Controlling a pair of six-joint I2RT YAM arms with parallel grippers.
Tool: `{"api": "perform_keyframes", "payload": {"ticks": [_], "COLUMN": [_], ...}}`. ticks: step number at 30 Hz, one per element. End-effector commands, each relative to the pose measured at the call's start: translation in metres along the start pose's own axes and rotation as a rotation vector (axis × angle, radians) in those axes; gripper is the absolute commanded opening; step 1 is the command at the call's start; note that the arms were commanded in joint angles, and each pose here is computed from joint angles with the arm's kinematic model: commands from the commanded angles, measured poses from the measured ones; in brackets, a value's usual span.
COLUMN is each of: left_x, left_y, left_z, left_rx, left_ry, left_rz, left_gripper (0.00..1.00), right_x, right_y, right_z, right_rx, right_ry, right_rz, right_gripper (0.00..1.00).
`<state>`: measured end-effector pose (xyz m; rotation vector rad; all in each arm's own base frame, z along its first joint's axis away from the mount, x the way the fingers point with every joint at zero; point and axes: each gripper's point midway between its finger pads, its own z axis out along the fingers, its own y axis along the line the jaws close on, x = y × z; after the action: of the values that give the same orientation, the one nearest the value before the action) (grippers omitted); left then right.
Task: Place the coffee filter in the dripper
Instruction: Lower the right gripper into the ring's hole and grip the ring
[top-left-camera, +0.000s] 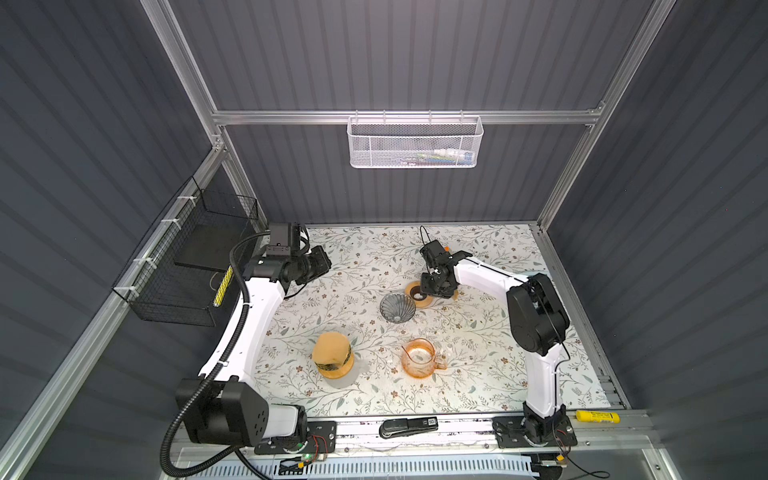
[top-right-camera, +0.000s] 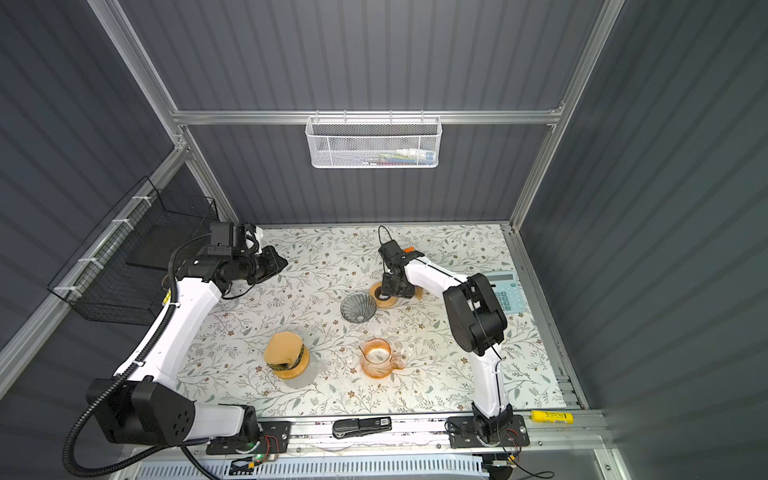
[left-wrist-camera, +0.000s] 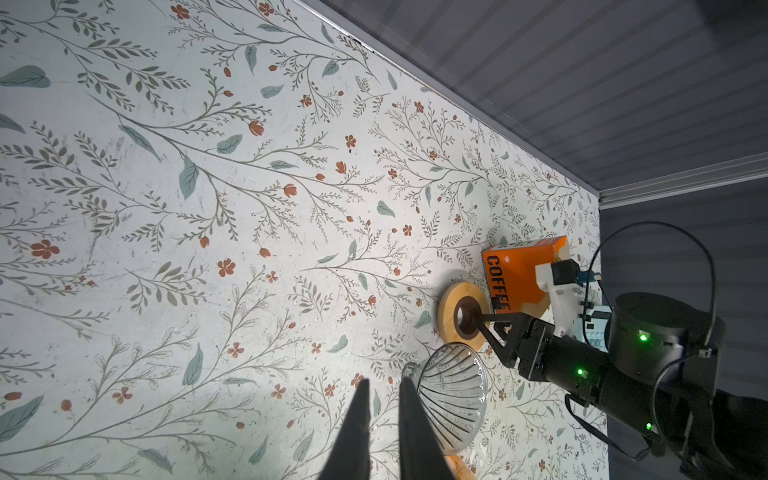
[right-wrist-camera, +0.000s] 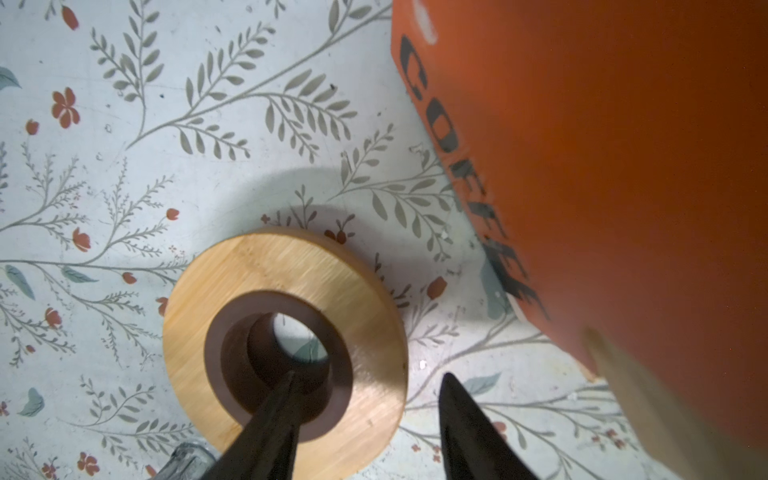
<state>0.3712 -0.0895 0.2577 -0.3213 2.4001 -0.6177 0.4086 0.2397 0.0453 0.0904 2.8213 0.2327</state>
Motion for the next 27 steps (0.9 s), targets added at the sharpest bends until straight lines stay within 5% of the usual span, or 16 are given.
{"api": "perform_keyframes", "payload": {"ticks": [1,17,27], "left_x": [-0.008,-0.007,-0.004], "left_y": [-0.005,-0.003,-0.001], "left_z": [-0.008,-0.008,-0.011], "left_rx": [0.012,0.002,-0.003], "left_ry": [-0.018,-0.016,-0.022], "left_rz": [0.03,0.034,0.031], "left_gripper": [0.16,0.16,0.16], "right_x": [-0.007,-0.002,0.0], "right_y": [-0.001,0.002,0.008], "right_z": [0.005,0.024,0.026], "right_rx": [0.012,0.008,0.0], "right_ry": [-0.011,0.024,0.03], "right_rz": [0.022,0.031,0.025], "right_gripper": [0.55,0.5,0.34]}}
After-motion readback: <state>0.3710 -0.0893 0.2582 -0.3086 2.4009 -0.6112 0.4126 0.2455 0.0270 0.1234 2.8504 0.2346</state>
